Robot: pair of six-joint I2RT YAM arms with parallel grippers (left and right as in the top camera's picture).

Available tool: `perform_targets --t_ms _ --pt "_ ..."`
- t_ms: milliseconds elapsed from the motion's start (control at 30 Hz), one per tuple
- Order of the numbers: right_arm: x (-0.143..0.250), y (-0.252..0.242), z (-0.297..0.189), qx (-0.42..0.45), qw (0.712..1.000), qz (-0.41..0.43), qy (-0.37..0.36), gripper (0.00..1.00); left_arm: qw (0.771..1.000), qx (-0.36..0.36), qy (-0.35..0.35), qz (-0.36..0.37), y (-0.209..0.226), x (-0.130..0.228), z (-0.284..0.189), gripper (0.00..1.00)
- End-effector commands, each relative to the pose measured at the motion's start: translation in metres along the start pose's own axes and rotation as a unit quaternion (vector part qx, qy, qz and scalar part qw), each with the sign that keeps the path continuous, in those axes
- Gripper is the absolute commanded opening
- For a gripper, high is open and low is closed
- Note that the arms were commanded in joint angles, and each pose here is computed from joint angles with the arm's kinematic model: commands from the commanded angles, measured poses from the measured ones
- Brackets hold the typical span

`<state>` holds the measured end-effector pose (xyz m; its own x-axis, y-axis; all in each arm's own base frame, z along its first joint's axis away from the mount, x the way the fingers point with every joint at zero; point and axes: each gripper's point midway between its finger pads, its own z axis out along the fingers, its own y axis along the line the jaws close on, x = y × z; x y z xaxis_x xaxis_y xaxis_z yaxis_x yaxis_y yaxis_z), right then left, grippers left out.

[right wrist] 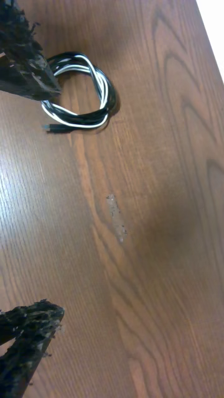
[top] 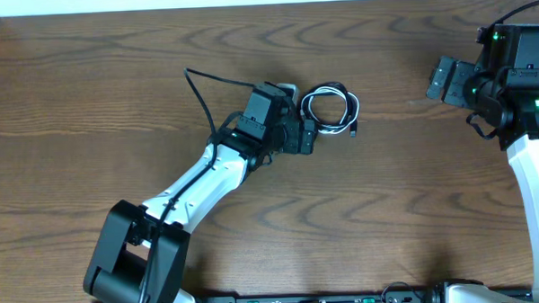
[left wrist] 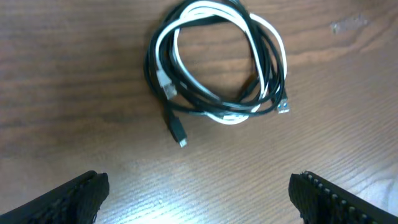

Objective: Untangle cables
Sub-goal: 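Lower the left gripper over the black and white cable coil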

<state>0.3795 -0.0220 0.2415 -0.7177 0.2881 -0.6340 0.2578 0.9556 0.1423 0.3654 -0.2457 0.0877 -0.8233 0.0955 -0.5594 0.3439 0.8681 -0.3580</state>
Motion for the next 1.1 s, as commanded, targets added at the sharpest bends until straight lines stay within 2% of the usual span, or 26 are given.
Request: perform_targets --t_ms 0,333,500,667,967,1067 --pt "-0.009 0.004 -0.004 -0.005 1.000 0.006 -0.015 0.99 0.999 -0.006 -0.039 0.001 -0.006 -0.032 -0.009 0.98" --pt "-0.012 0.003 -0.004 -0.001 1.000 -0.016 -0.023 0.99 0.999 -0.010 -0.049 0.002 -0.006 -0.039 -0.010 0.98" --pt "-0.009 0.003 0.005 -0.002 0.998 -0.048 -0.027 0.99 0.996 -0.009 -0.089 0.007 -0.005 -0.057 0.001 0.98" --pt "0.006 0.003 0.016 -0.010 0.998 -0.065 -0.008 0.99 0.993 0.021 -0.114 0.015 -0.014 -0.068 0.015 0.98" --pt "0.025 0.023 0.019 -0.073 0.995 -0.066 0.025 0.99 0.992 0.002 -0.122 0.015 0.000 -0.066 0.039 0.98" --pt "0.031 0.028 0.018 -0.091 0.990 -0.099 0.035 0.99 0.993 0.002 -0.120 0.015 0.002 -0.063 0.048 0.98"
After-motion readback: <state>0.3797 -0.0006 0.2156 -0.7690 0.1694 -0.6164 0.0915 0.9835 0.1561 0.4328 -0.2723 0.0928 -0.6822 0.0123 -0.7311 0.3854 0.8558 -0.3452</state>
